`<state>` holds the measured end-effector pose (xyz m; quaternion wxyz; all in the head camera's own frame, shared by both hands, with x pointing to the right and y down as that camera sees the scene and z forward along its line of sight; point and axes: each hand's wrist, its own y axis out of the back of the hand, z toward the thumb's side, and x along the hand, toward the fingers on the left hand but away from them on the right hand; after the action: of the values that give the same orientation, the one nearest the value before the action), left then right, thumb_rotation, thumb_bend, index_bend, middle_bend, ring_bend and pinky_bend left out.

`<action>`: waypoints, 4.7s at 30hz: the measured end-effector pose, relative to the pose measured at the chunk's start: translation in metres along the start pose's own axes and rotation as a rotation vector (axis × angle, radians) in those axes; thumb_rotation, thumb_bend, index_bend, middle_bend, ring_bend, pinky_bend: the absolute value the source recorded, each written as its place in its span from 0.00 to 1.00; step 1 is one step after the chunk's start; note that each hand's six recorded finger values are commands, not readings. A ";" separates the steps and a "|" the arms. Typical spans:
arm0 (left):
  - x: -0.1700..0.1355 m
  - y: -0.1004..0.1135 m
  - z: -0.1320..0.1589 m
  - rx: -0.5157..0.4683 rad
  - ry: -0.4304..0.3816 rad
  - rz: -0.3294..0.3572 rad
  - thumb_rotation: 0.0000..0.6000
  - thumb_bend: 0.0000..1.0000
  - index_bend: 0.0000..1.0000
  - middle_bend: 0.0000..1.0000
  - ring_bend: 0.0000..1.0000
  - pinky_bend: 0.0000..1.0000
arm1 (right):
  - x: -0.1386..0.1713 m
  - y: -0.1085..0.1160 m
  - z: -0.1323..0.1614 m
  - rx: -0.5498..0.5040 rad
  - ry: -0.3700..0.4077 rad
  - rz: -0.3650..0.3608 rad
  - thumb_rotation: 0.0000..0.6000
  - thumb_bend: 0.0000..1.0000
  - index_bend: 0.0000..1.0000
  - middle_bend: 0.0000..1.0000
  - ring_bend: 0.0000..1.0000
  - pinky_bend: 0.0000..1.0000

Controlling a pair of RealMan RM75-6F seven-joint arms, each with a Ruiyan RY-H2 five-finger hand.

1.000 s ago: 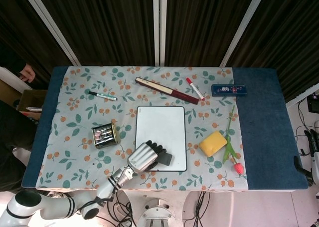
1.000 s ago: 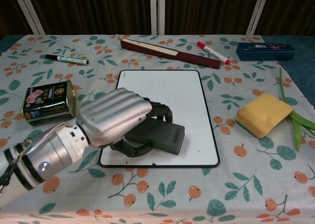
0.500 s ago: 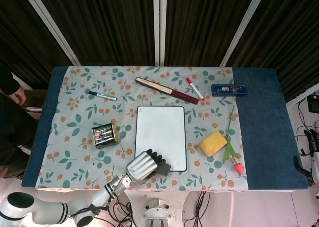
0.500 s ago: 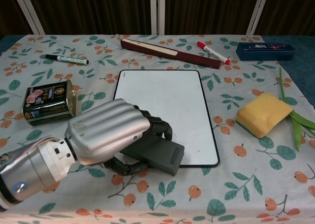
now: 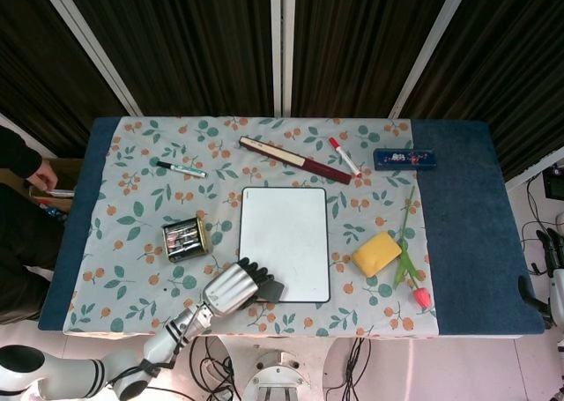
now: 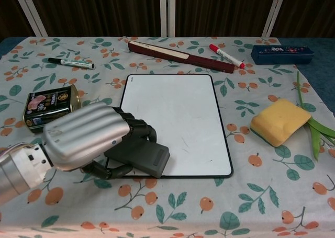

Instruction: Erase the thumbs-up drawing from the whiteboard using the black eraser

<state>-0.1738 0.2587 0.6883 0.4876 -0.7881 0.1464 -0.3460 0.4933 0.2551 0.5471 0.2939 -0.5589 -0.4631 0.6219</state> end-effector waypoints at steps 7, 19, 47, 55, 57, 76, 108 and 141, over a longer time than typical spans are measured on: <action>-0.009 -0.003 -0.016 0.022 0.024 -0.013 1.00 0.51 0.83 0.76 0.64 0.73 | 0.000 -0.002 0.003 0.004 0.003 0.003 1.00 0.34 0.00 0.00 0.00 0.00; -0.023 0.001 -0.038 0.041 0.061 -0.019 1.00 0.51 0.83 0.76 0.64 0.73 | 0.000 -0.003 0.003 0.005 0.001 0.007 1.00 0.34 0.00 0.00 0.00 0.00; -0.024 0.005 -0.025 0.017 0.037 -0.010 1.00 0.51 0.83 0.76 0.64 0.73 | 0.001 0.000 0.004 0.009 0.002 0.005 1.00 0.34 0.00 0.00 0.00 0.00; -0.024 0.005 -0.021 -0.003 0.031 -0.015 1.00 0.51 0.83 0.76 0.64 0.73 | -0.001 -0.002 0.005 0.006 0.004 0.011 1.00 0.34 0.00 0.00 0.00 0.00; -0.023 0.005 -0.018 -0.007 0.025 -0.017 1.00 0.51 0.83 0.76 0.64 0.73 | -0.001 -0.003 0.005 0.005 0.005 0.013 1.00 0.34 0.00 0.00 0.00 0.00; 0.010 0.015 0.030 -0.087 -0.043 0.029 1.00 0.51 0.83 0.76 0.64 0.73 | 0.002 0.002 -0.004 -0.010 -0.005 -0.002 1.00 0.34 0.00 0.00 0.00 0.00; 0.070 0.005 0.059 -0.049 -0.041 0.011 1.00 0.51 0.83 0.76 0.64 0.73 | 0.000 0.005 -0.018 -0.031 -0.018 -0.013 1.00 0.34 0.00 0.00 0.00 0.00; 0.118 0.002 -0.015 -0.011 0.187 0.026 1.00 0.51 0.84 0.77 0.65 0.73 | -0.003 0.004 -0.013 -0.016 -0.018 0.001 1.00 0.34 0.00 0.00 0.00 0.00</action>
<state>-0.0994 0.1809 0.7386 0.4719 -0.7530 0.2033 -0.4111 0.5067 0.2545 0.5457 0.2850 -0.5558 -0.4704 0.6234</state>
